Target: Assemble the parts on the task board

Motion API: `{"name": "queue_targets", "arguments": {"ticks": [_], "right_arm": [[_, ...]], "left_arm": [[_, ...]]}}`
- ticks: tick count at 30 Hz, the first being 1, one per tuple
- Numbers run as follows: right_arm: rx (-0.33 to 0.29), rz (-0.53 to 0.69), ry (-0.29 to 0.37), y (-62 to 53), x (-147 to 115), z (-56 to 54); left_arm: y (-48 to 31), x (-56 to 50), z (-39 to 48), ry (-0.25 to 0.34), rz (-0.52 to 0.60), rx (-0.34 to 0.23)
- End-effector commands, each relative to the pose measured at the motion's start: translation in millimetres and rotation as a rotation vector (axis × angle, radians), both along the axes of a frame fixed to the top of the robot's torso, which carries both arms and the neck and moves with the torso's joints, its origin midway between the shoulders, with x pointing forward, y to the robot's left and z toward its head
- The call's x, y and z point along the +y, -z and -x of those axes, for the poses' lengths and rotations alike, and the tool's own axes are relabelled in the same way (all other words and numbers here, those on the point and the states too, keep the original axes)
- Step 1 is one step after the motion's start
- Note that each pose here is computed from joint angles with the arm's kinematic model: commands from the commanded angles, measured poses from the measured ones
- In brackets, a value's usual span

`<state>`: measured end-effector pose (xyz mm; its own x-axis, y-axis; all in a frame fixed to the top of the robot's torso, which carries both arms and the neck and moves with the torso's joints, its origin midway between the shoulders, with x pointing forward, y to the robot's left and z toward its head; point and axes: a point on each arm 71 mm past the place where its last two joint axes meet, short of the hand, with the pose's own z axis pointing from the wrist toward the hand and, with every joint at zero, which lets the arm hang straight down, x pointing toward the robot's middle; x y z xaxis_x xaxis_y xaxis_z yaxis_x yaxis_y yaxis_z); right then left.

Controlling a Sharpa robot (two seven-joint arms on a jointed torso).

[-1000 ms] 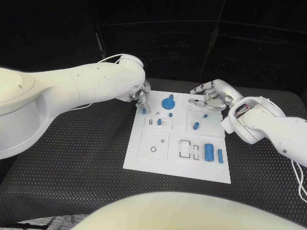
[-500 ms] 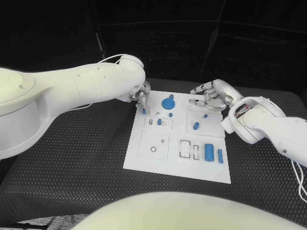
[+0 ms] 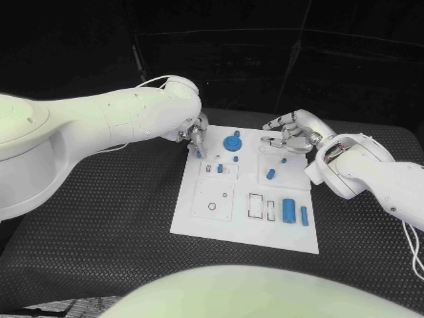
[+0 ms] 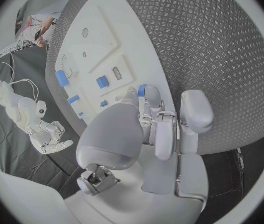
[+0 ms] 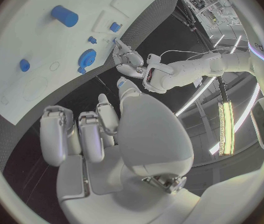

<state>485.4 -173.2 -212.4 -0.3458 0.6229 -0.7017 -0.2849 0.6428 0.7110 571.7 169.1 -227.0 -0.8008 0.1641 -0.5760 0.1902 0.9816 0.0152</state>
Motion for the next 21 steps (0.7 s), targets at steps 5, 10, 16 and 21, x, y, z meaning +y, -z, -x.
{"name": "queue_targets", "arguments": {"ticks": [5, 10, 16, 21], "right_arm": [[-0.005, -0.004, -0.004, -1.3, 0.4, -0.3], [-0.004, -0.003, -0.004, -1.1, 0.1, -0.5], [-0.002, -0.001, -0.003, -0.7, -0.6, -0.8], [0.000, 0.001, -0.002, -0.4, -1.5, -0.9]], "left_arm": [[-0.3, 0.4, 0.4, -0.003, 0.018, 0.013], [-0.5, 1.1, 0.1, -0.010, 0.035, 0.009], [-0.7, 4.1, 0.7, -0.032, 0.069, 0.010], [-1.6, 9.9, 1.7, -0.060, 0.102, 0.011]]}}
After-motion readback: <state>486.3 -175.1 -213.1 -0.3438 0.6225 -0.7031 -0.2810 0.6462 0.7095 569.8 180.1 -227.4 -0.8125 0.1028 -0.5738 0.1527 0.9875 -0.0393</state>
